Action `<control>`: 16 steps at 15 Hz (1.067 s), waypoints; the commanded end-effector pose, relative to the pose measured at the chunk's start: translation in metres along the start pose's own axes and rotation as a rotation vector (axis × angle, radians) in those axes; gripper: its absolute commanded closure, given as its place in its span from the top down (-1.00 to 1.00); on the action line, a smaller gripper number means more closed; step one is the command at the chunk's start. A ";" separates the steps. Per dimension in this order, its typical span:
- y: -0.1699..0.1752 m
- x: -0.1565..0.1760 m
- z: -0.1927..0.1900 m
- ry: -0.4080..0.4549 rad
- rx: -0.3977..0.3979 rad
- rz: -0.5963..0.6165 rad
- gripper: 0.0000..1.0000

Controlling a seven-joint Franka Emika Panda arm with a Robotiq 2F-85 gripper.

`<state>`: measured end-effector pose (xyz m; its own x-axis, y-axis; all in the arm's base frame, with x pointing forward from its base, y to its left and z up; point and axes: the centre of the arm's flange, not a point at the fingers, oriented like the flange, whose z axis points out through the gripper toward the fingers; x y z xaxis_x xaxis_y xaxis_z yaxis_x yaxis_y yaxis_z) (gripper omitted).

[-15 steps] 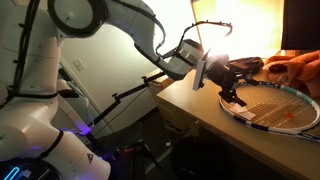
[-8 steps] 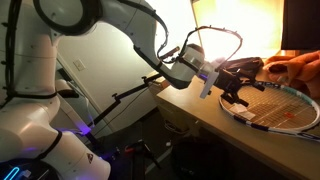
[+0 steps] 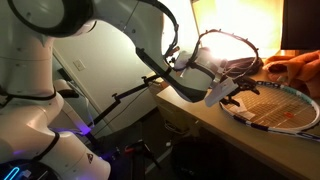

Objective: Drop the box on the racket onto the floor

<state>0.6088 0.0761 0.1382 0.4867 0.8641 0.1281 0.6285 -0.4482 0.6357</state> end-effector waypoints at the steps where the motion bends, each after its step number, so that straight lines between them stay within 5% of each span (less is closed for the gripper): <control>1: 0.009 -0.011 -0.016 0.149 0.137 -0.045 1.00; 5: 0.007 -0.014 -0.030 0.300 0.326 -0.117 1.00; 9: -0.019 -0.019 -0.019 0.332 0.477 -0.178 1.00; 12: -0.039 -0.026 -0.011 0.302 0.537 -0.204 1.00; 16: -0.050 -0.023 -0.024 0.238 0.513 -0.222 1.00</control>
<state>0.5184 0.0778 0.0976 0.1866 0.9371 0.2951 0.9297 -0.2655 0.2554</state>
